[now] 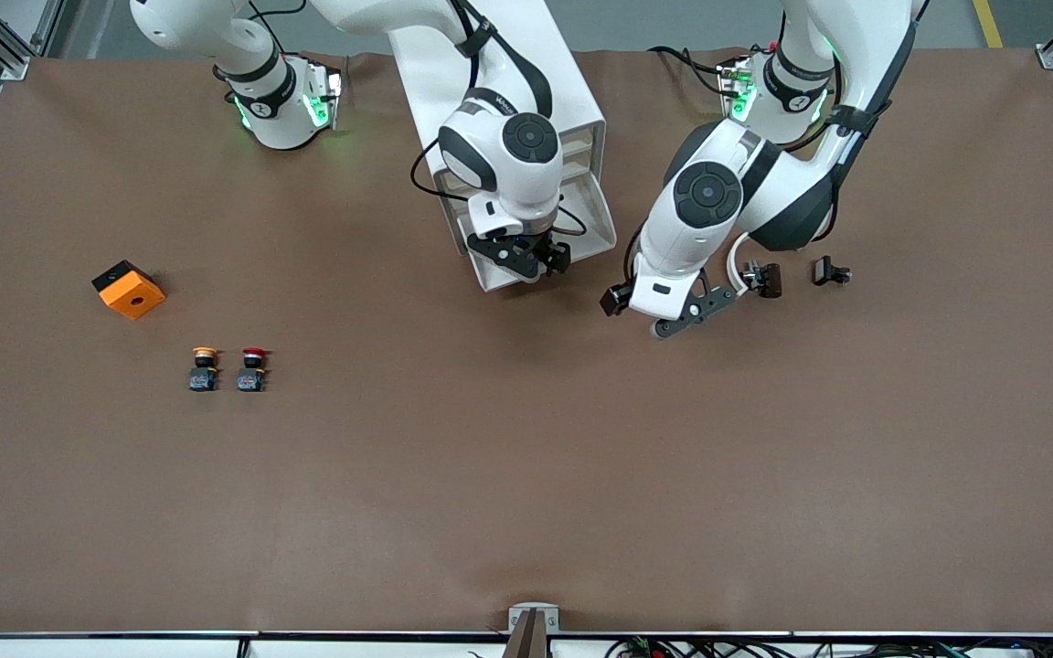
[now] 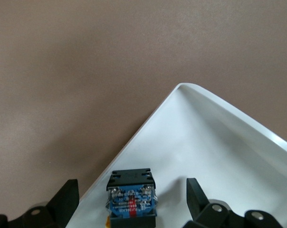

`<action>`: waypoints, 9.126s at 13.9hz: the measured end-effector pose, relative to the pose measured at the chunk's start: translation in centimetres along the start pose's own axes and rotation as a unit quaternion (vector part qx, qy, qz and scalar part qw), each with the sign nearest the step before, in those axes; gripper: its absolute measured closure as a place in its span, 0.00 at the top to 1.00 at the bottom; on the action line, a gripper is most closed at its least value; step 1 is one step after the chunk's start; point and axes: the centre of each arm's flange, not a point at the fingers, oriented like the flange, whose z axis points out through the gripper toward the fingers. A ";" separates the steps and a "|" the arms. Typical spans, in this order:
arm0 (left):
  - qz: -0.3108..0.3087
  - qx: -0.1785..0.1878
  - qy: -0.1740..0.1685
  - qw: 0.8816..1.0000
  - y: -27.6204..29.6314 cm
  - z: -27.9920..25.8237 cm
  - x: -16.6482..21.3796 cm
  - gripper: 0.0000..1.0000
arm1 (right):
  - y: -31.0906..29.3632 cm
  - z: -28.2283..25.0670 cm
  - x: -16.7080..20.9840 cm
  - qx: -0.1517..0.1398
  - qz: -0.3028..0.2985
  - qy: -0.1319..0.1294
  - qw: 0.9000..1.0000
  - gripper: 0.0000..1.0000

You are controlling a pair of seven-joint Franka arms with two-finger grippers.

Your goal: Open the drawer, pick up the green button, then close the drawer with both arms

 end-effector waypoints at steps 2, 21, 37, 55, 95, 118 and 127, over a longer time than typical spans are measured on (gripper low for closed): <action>0.001 0.000 0.001 1.000 0.0 0.0 0.0 1.00 | 0.0 0.0 0.0 0.000 0.000 0.000 1.000 1.00; -0.003 0.001 -0.001 1.000 -0.3 0.7 0.4 1.00 | 0.4 -7.5 5.0 -0.013 0.019 -0.009 1.000 0.41; 0.050 -0.046 -0.007 0.998 5.4 7.3 -7.0 1.00 | 20.4 -9.8 36.2 -0.001 -0.174 -0.053 0.983 0.41; 0.036 -0.005 0.000 0.999 7.3 11.8 -15.7 1.00 | 25.8 3.7 37.8 0.021 -0.173 0.008 0.985 0.41; 0.089 0.029 -0.092 0.991 -2.2 -1.8 10.3 1.00 | 31.5 -12.1 43.4 -0.001 -0.214 -0.101 0.972 1.00; 0.256 0.041 0.067 0.963 -22.2 -26.7 14.7 1.00 | 44.0 -34.3 47.3 0.010 -0.207 -0.096 0.974 1.00; 0.247 0.017 0.075 0.966 -23.3 -28.5 13.6 1.00 | 46.1 -37.1 44.1 0.014 -0.206 -0.085 0.975 1.00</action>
